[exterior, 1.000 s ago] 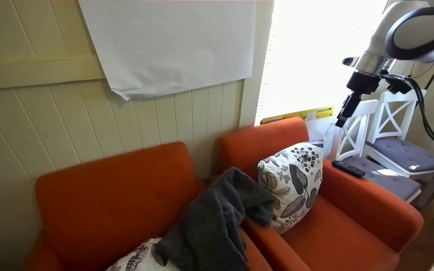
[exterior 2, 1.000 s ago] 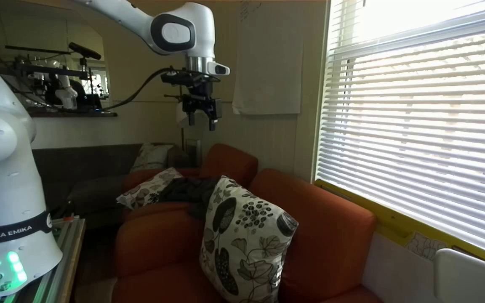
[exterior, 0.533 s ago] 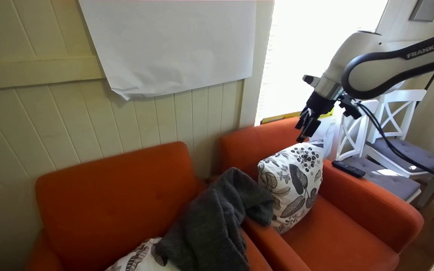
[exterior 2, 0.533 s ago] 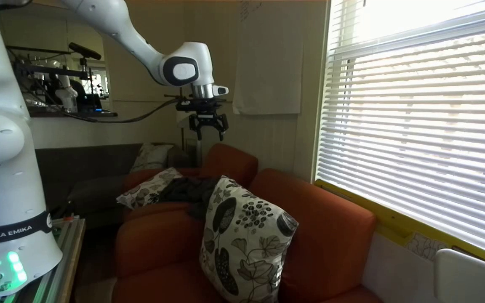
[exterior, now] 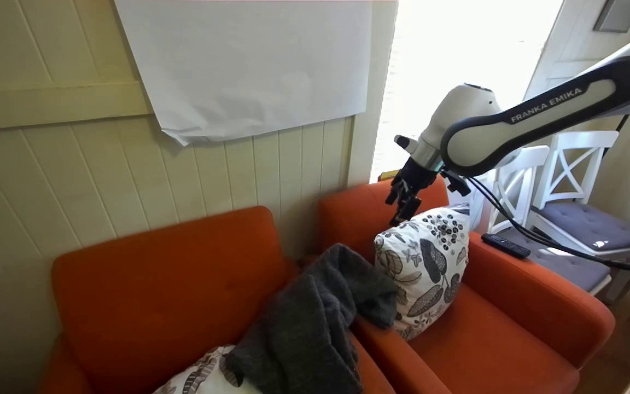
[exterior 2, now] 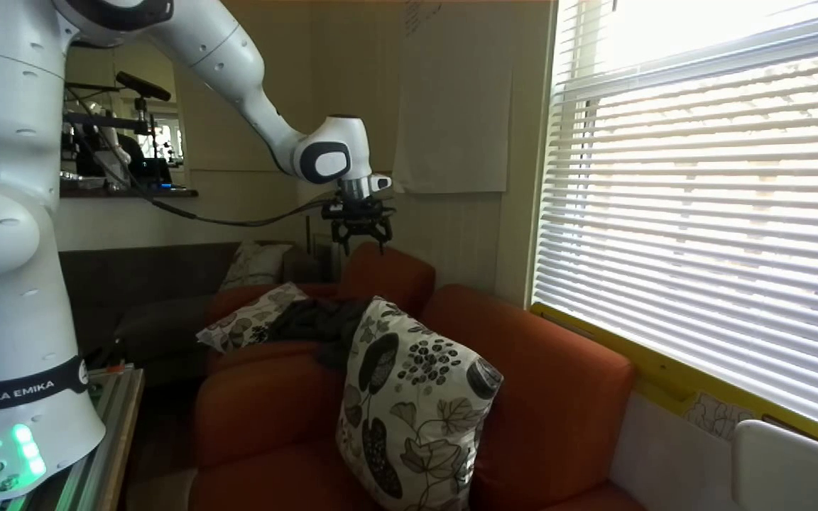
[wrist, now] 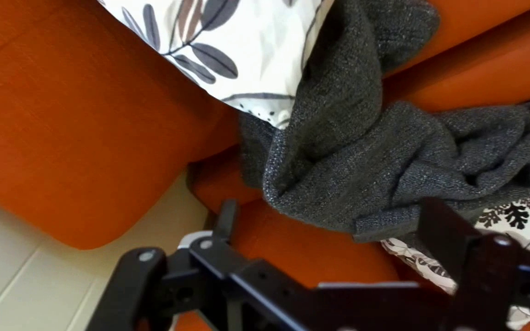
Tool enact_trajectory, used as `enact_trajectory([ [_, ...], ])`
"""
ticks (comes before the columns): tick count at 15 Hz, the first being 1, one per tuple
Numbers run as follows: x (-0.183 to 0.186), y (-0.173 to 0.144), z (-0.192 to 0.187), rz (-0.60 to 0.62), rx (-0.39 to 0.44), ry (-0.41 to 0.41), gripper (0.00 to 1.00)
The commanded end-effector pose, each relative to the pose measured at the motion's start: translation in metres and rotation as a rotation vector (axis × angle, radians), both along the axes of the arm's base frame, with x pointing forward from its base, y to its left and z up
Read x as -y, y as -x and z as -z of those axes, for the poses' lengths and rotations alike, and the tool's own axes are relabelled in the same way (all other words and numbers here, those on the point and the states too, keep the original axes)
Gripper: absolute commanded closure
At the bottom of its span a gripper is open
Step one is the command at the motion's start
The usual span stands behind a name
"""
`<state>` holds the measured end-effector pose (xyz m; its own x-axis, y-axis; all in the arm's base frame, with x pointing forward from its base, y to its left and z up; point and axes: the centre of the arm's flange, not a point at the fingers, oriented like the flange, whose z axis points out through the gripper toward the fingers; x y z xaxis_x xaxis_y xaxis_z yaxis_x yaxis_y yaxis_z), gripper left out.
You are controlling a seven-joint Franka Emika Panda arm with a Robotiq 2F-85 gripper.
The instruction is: Move the grey towel to the right
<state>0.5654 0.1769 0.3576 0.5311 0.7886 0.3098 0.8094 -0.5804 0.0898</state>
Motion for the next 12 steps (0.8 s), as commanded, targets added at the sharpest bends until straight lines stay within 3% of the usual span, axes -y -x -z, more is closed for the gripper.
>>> enact_trajectory([
  [1,-0.003,-0.026,0.039,-0.025,-0.039,-0.032,0.0],
  [2,0.001,-0.026,0.047,-0.03,-0.081,-0.039,0.0],
  [3,-0.004,-0.009,0.031,-0.015,-0.048,-0.014,0.0],
  [9,0.001,-0.019,0.049,-0.015,-0.07,-0.021,0.0],
  [12,0.005,-0.042,0.065,-0.041,-0.061,0.001,0.0],
])
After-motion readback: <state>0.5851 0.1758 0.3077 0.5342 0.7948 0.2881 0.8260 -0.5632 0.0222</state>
